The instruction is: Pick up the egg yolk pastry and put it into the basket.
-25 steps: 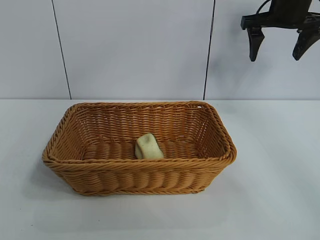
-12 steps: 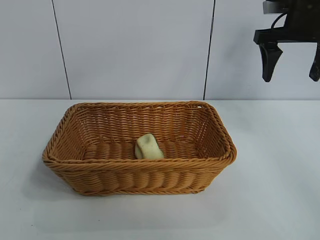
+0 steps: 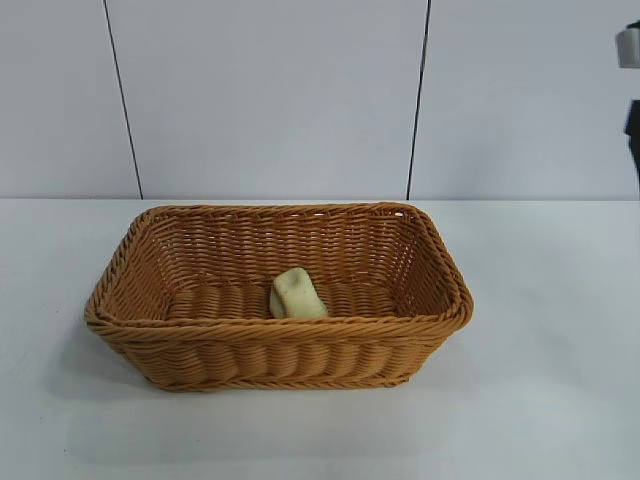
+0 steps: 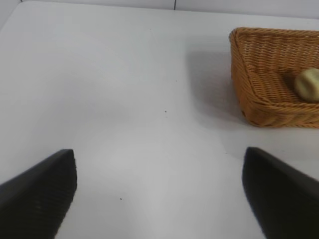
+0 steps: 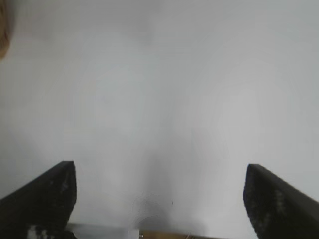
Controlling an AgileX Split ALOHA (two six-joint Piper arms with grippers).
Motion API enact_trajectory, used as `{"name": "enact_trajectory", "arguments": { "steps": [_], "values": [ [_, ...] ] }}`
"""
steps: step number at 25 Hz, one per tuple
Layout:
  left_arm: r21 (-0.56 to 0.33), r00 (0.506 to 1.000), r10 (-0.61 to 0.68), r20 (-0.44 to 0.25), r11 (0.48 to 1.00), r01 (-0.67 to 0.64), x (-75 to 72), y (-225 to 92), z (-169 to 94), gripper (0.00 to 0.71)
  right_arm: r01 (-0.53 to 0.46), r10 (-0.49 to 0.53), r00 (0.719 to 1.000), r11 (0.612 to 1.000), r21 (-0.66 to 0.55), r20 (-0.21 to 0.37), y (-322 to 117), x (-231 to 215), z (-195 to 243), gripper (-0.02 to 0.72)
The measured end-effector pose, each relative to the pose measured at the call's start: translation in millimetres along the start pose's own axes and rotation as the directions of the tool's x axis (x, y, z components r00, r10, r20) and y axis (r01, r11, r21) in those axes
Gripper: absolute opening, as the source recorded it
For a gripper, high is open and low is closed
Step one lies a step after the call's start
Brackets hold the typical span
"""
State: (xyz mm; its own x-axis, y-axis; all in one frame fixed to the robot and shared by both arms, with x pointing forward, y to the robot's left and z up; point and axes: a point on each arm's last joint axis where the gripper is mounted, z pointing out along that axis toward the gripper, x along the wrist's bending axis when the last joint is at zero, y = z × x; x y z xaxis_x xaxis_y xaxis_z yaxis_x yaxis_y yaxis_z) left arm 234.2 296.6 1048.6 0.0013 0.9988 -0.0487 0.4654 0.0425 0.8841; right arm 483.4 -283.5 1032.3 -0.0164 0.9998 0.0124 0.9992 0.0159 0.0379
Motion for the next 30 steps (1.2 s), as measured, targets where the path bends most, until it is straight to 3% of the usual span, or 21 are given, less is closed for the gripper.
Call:
{"name": "enact_trajectory", "arguments": {
  "steps": [6, 11, 15, 21, 30],
  "values": [
    [0.000, 1.000, 0.000, 0.000, 1.000, 0.000, 0.0, 0, 0, 0.696, -0.001, 0.000, 1.000, 0.998, -0.069, -0.003, -83, -4, 17, 0.631],
    [0.000, 1.000, 0.000, 0.000, 1.000, 0.000, 0.0, 0, 0, 0.696, -0.001, -0.002, 1.000, 0.971, -0.238, -0.011, -128, -5, 21, 0.631],
    [0.000, 1.000, 0.000, 0.000, 1.000, 0.000, 0.0, 0, 0, 0.696, -0.004, -0.007, 1.000, 0.899, -0.437, -0.025, -150, -6, -1, 0.631],
    [0.000, 1.000, 0.000, 0.000, 1.000, 0.000, 0.0, 0, 0, 0.696, -0.008, -0.017, 0.999, 0.777, -0.630, -0.034, -181, -7, -19, 0.631],
    [0.000, 1.000, 0.000, 0.000, 1.000, 0.000, 0.0, 0, 0, 0.696, -0.014, -0.034, 0.999, 0.533, -0.846, -0.038, -231, -9, -34, 0.631]
  ]
}}
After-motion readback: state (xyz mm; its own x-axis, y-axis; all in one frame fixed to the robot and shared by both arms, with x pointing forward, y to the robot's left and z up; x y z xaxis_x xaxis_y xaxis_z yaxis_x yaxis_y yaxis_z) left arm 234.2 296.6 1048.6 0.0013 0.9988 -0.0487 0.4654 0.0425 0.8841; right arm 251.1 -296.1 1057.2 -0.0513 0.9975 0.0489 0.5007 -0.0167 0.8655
